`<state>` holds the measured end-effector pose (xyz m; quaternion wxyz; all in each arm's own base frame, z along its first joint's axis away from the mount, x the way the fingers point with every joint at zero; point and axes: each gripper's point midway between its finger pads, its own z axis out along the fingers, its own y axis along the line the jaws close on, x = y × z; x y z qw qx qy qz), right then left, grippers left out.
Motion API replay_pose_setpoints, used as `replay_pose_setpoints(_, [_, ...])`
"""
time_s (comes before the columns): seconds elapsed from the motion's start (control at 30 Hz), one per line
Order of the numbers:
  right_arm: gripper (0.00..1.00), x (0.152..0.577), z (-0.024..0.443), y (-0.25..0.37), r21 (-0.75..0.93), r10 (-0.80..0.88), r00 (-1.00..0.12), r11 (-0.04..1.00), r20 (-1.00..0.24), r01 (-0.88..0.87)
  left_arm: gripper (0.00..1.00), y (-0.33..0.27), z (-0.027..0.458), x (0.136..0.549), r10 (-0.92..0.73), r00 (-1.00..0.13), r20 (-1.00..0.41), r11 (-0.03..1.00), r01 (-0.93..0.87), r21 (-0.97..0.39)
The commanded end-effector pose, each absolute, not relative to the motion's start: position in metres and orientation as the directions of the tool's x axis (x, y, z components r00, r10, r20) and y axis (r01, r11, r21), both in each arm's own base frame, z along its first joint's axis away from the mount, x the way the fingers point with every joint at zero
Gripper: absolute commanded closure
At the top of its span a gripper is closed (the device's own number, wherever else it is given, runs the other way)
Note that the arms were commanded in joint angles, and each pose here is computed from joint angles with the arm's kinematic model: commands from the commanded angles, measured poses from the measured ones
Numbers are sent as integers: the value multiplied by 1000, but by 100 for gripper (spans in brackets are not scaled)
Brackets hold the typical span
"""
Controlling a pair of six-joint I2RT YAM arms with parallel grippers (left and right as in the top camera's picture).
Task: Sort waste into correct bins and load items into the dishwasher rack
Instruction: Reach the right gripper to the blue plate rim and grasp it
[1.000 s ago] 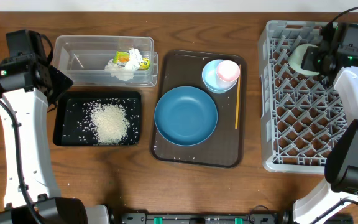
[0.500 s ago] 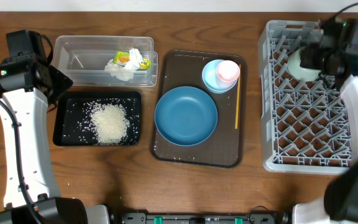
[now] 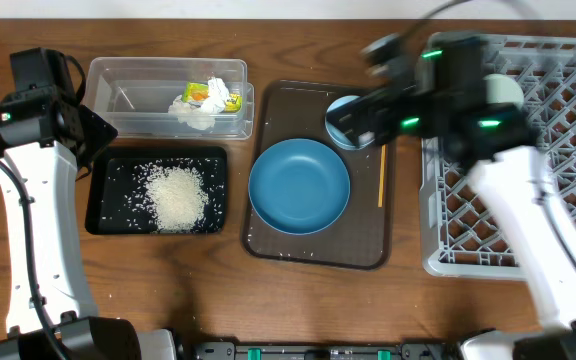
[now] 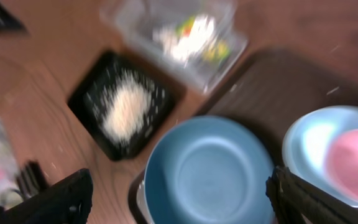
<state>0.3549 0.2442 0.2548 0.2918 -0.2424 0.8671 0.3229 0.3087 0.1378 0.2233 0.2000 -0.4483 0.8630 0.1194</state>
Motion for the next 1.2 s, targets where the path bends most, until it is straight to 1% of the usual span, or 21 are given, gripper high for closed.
replay_pose_setpoints(0.0, [8, 343, 214, 280, 293, -346, -711, 736, -613, -611, 6, 140, 224, 308, -732, -508, -454, 558, -829, 27])
replay_pose_setpoints(0.1, [6, 327, 178, 311, 217, -436, -706, 745, -559, -631, 6, 140, 224, 308, -732, -508, -454, 559, -829, 27])
replay_pose_setpoints(0.2, [7, 315, 140, 325, 143, -462, -744, 796, -484, -588, 6, 140, 224, 308, -732, -508, -454, 558, -829, 27])
replay_pose_setpoints(0.27, [9, 306, 117, 331, 113, -478, -762, 812, -437, -573, 6, 140, 224, 308, -732, -508, -454, 558, -829, 27])
replay_pose_setpoints(0.43, [30, 280, 77, 351, 110, -520, -781, 804, -346, -584, 6, 140, 224, 308, -732, -508, -454, 558, -829, 27])
replay_pose_setpoints(0.6, [32, 260, 47, 361, 93, -570, -772, 785, -280, -613, 6, 140, 224, 308, -732, -508, -454, 558, -829, 27])
replay_pose_setpoints(0.7, [39, 252, 34, 364, 81, -591, -765, 775, -255, -627, 6, 140, 224, 308, -732, -508, -454, 558, -829, 27])
replay_pose_setpoints(0.8, [48, 250, 27, 364, 61, -598, -763, 776, -246, -627, 6, 140, 224, 308, -732, -508, -454, 558, -829, 27])
replay_pose_setpoints(0.93, [54, 255, 27, 359, 26, -580, -775, 796, -250, -604, 6, 140, 224, 308, -732, -508, -454, 559, -829, 28])
replay_pose_setpoints(0.97, [58, 255, 27, 359, 26, -580, -775, 796, -250, -604, 6, 140, 224, 308, -732, -508, -454, 558, -829, 27])
replay_pose_setpoints(1.03, [71, 255, 27, 358, 26, -579, -776, 797, -249, -603, 6, 140, 224, 308, -732, -508, -454, 558, -829, 27])
replay_pose_setpoints(1.07, [77, 255, 28, 358, 26, -579, -776, 797, -250, -603, 6, 140, 224, 308, -732, -508, -454, 558, -829, 27])
replay_pose_setpoints(1.17, [88, 255, 31, 359, 31, -574, -777, 799, -257, -600, 6, 140, 224, 308, -732, -508, -454, 558, -829, 27])
